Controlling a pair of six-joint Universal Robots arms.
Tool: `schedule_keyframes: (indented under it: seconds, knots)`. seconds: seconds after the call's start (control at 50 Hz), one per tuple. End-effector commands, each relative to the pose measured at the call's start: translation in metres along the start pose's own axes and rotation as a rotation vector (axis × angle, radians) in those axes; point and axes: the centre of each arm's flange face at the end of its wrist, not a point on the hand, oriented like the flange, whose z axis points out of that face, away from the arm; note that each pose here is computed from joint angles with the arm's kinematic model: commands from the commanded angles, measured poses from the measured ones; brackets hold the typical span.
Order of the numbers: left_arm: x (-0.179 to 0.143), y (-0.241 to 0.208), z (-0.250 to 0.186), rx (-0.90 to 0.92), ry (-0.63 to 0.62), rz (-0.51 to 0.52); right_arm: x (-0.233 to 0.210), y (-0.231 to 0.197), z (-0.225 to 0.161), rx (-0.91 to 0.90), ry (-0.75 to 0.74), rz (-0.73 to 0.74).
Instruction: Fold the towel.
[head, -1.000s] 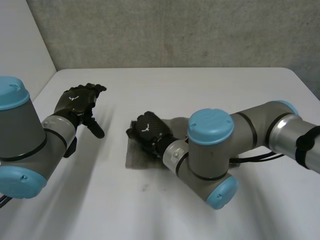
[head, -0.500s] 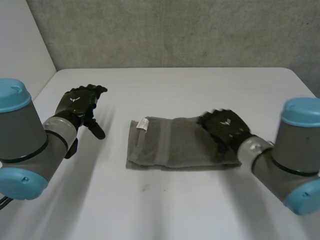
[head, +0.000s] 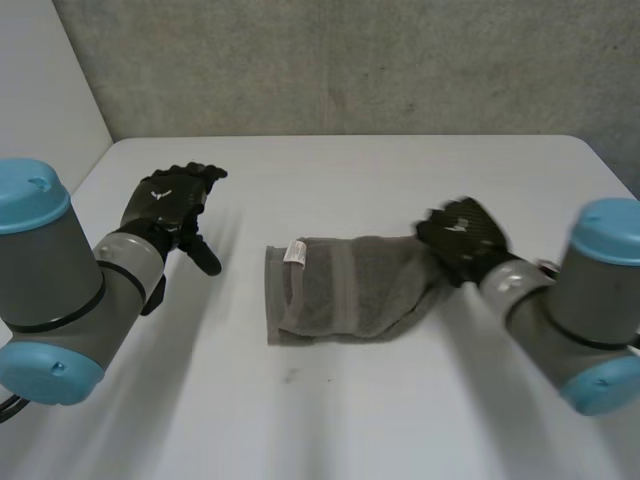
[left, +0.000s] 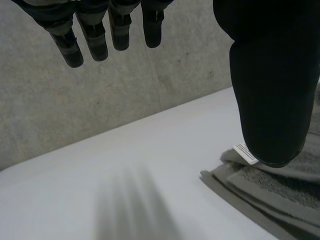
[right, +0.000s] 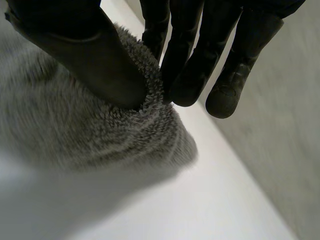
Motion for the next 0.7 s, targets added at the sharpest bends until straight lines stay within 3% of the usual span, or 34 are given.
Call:
schedule_keyframes:
  seconds: [0.02,0.1,0.18,0.34,0.38,0.4,0.44,0.56,0.7]
  knots:
    - [-0.001,-0.015,0.002,0.041,-0.005,-0.008,-0.103,-0.079,0.002,0.223,-0.251,-0.085]
    - [0.000,-0.021,0.003,0.056,-0.004,-0.009,-0.158,-0.081,-0.001,0.210,-0.421,-0.100]
    - [0.000,-0.028,0.004,0.065,-0.003,-0.038,-0.168,-0.077,0.001,0.160,-0.449,-0.113]
    - [0.009,-0.029,0.004,0.020,0.022,-0.116,-0.115,-0.097,0.001,0.054,-0.214,0.037]
    - [0.012,-0.025,0.006,0.001,0.031,-0.122,-0.081,-0.095,-0.001,0.041,-0.153,0.216]
    - [0.018,-0.021,0.007,-0.016,0.043,-0.127,-0.081,-0.095,-0.001,0.041,-0.153,0.217]
    - [0.023,-0.017,0.009,-0.032,0.053,-0.133,-0.055,-0.090,-0.002,0.036,-0.120,0.372]
    - [0.044,0.008,0.015,-0.116,0.043,-0.157,-0.039,-0.072,0.006,-0.019,-0.146,0.549]
    - [0.062,0.030,0.021,-0.169,0.044,-0.140,-0.048,-0.044,0.016,-0.177,-0.196,0.579]
